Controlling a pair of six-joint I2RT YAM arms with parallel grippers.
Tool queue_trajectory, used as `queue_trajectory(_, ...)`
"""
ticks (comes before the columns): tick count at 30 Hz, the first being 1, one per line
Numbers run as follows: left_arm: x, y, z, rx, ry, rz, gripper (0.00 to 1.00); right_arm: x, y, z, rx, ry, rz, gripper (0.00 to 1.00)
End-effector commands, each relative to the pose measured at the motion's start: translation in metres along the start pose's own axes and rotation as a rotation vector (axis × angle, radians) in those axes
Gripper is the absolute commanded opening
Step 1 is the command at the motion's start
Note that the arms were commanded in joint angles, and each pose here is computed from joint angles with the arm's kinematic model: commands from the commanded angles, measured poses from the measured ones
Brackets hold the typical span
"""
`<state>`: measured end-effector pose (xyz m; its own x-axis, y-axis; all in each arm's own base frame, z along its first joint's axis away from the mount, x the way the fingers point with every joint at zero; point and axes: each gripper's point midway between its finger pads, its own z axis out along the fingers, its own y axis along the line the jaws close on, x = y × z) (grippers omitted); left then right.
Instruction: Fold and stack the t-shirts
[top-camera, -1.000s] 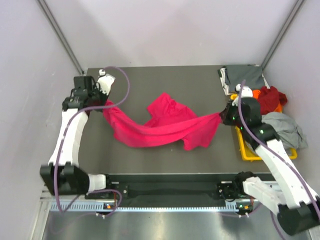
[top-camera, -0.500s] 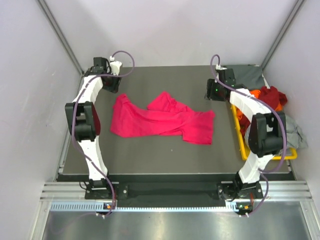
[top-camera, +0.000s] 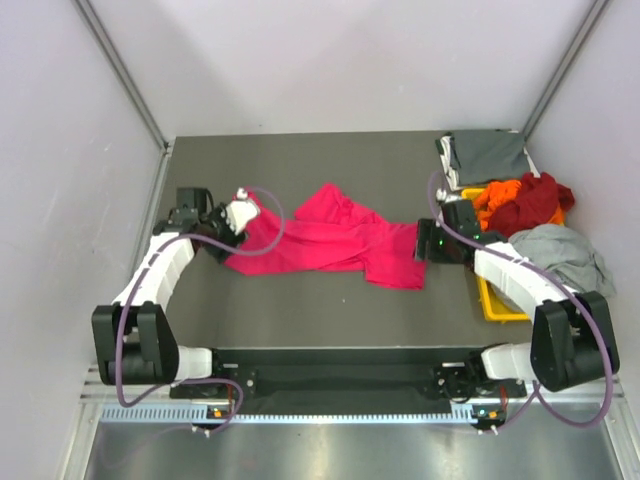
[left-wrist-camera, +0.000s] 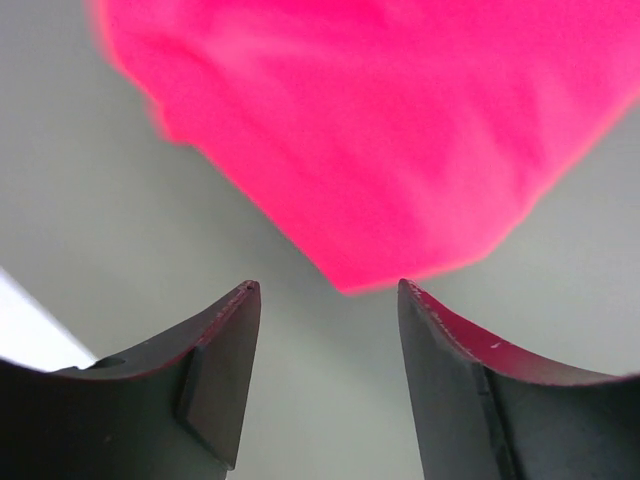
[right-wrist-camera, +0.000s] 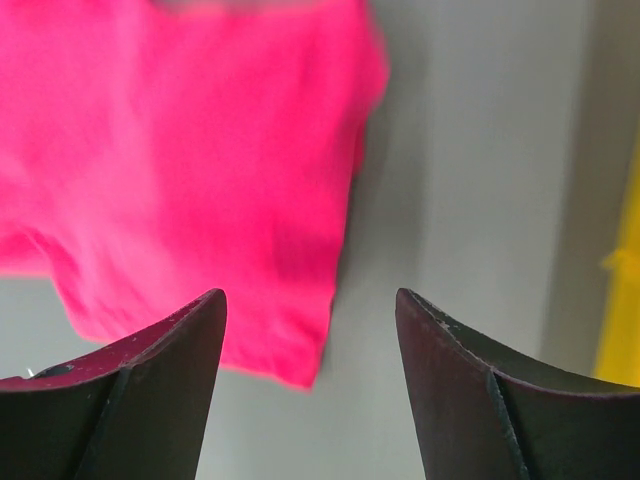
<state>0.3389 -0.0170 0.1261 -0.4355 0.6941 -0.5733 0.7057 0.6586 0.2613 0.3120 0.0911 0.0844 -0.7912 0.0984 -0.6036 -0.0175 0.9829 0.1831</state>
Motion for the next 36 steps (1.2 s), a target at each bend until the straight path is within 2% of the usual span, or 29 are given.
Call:
queue_trajectory(1, 0.017, -0.01, 0.012, -0.012, -0.005, 0.225, 0.63, 0.026, 0.013, -0.001, -0.045, 0.01, 0.016, 0.68)
queue_trajectory(5, 0.027, -0.013, 0.024, -0.052, -0.028, 0.297, 0.66, 0.049, 0.018, 0.004, -0.058, 0.031, 0.037, 0.66)
queue_trajectory(8, 0.038, -0.03, 0.042, 0.018, -0.001, 0.327, 0.67, 0.056, 0.02, 0.009, -0.07, 0.038, 0.046, 0.6)
queue_trajectory(9, 0.043, -0.031, 0.05, 0.033, 0.019, 0.324, 0.67, 0.058, 0.024, 0.009, -0.092, 0.042, 0.046, 0.56)
queue_trajectory(12, 0.054, -0.022, 0.06, 0.012, 0.078, 0.3, 0.67, 0.063, 0.027, 0.014, -0.113, 0.048, 0.049, 0.52)
queue_trajectory(15, 0.067, -0.028, 0.068, 0.057, 0.126, 0.309, 0.66, 0.067, 0.028, 0.019, -0.114, 0.058, 0.049, 0.4)
queue_trajectory(16, 0.072, -0.032, 0.072, 0.074, 0.136, 0.307, 0.65, 0.064, 0.031, 0.021, -0.134, 0.048, 0.052, 0.33)
queue_trajectory(18, 0.08, -0.037, 0.076, 0.1, 0.159, 0.3, 0.64, 0.069, 0.036, 0.024, -0.161, 0.069, 0.064, 0.27)
queue_trajectory(20, 0.086, -0.036, 0.077, 0.091, 0.189, 0.277, 0.52, 0.067, 0.036, 0.024, -0.16, 0.07, 0.062, 0.15)
queue_trajectory(21, 0.087, -0.034, 0.077, 0.082, 0.199, 0.265, 0.36, 0.06, 0.032, 0.02, -0.152, 0.044, 0.067, 0.06)
queue_trajectory(22, 0.088, -0.034, 0.073, 0.072, 0.216, 0.221, 0.11, 0.058, 0.03, 0.016, -0.145, 0.038, 0.07, 0.02)
queue_trajectory(23, 0.088, -0.031, 0.067, 0.056, 0.23, 0.194, 0.0, 0.054, 0.029, 0.011, -0.142, 0.022, 0.072, 0.0)
queue_trajectory(24, 0.076, -0.022, 0.057, 0.029, 0.207, 0.174, 0.0, 0.043, 0.029, 0.001, -0.15, -0.019, 0.07, 0.0)
queue_trajectory(26, 0.07, -0.026, 0.039, 0.035, 0.201, 0.113, 0.0, 0.037, 0.028, -0.016, -0.143, -0.018, 0.058, 0.0)
queue_trajectory(29, 0.044, -0.005, -0.004, -0.059, 0.098, 0.025, 0.0, 0.02, 0.029, -0.056, -0.149, -0.077, 0.042, 0.0)
queue_trajectory(30, 0.03, -0.002, -0.027, -0.081, 0.06, 0.017, 0.0, 0.009, 0.029, -0.077, -0.154, -0.139, 0.04, 0.0)
queue_trajectory(36, 0.002, -0.008, -0.117, -0.087, 0.064, -0.067, 0.0, -0.02, 0.032, -0.185, -0.201, -0.313, 0.013, 0.0)
